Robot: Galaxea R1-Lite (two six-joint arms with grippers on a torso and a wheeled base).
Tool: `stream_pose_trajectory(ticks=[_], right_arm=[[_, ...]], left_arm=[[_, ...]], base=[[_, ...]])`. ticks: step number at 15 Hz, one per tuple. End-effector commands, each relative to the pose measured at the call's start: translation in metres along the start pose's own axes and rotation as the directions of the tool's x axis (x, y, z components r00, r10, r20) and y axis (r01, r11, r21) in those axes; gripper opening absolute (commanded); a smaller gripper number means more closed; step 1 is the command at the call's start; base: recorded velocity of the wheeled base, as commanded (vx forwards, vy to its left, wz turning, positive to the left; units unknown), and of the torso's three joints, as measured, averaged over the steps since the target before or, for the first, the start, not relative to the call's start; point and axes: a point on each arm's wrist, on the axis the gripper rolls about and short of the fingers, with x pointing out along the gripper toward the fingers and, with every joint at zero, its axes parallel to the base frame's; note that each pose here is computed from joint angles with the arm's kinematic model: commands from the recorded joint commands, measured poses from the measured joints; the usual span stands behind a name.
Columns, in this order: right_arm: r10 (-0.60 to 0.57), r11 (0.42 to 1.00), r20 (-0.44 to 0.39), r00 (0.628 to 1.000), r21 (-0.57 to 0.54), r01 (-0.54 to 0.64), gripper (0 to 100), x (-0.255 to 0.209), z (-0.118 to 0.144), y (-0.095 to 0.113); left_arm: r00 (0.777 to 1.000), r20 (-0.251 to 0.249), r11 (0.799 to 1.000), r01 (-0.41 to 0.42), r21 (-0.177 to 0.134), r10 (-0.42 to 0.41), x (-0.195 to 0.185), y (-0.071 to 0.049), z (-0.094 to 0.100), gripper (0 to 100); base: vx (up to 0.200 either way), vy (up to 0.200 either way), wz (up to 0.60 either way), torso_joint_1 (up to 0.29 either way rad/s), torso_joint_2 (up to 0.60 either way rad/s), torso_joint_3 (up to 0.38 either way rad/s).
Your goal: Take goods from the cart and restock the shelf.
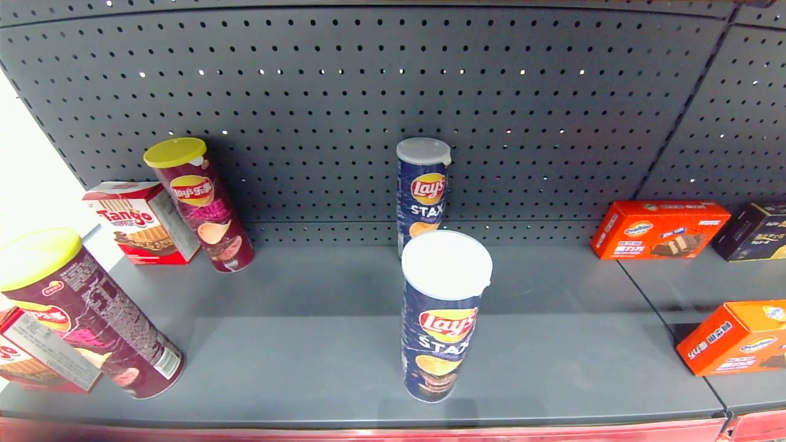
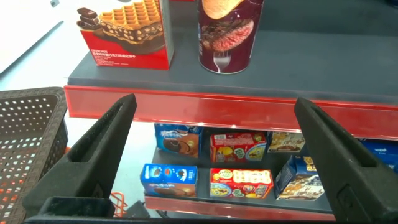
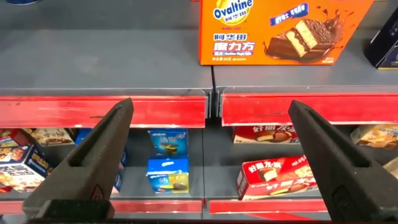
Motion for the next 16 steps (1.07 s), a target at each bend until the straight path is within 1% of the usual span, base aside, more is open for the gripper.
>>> stream_pose_trajectory(ticks=[1,16], right_arm=[[0.000,1.000,-0.003,1.000,0.000,0.000,100,0.0002,0.0001,0.0000],[0.000,1.000,-0.003,1.000,0.000,0.000,100,0.0002,0.0001,0.0000]], left_arm=[[1.000,0.000,1.000,-0.001,0.000,0.001,0.0000,0.0000,0.0002,100],[1.000,-0.002,1.000,-0.002,0.001,0.002,0.0002,0.0000,-0.0002,100]], base=[[-0.200,0.000,0.00,-0.002,0.01,0.002],[0.000,0.000,0.00,0.000,0.00,0.000]])
